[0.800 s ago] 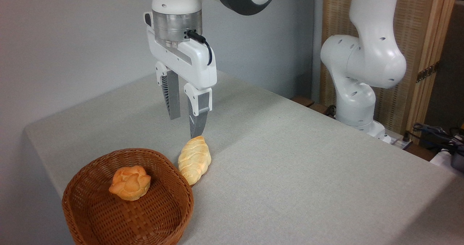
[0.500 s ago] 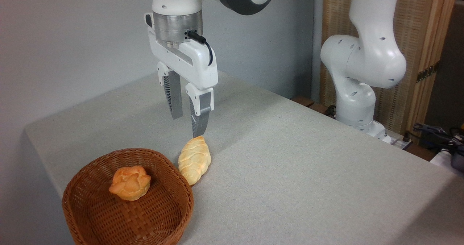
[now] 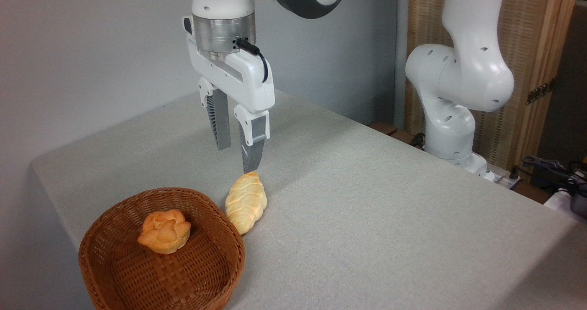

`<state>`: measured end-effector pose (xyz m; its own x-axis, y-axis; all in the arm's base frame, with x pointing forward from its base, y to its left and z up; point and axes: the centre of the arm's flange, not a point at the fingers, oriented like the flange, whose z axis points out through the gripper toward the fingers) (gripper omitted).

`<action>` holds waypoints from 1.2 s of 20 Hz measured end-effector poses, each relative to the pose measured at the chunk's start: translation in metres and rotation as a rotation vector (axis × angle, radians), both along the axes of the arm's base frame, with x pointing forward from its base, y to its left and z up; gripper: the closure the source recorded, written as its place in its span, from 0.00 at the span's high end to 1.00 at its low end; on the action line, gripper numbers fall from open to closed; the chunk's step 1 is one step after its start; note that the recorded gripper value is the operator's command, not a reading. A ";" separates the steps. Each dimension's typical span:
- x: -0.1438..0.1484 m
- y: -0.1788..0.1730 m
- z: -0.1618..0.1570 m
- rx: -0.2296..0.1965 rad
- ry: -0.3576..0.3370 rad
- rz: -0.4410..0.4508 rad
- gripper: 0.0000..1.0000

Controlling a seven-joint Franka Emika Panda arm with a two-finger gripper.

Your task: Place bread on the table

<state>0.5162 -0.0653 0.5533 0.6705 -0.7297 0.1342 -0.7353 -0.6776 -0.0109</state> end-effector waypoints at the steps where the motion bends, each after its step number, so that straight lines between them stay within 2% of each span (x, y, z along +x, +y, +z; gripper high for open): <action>1: 0.000 0.000 0.000 0.000 0.000 0.000 1.00; 16: 0.000 -0.004 -0.001 0.001 0.002 -0.008 1.00; 24: 0.005 -0.003 -0.014 0.003 0.027 -0.005 1.00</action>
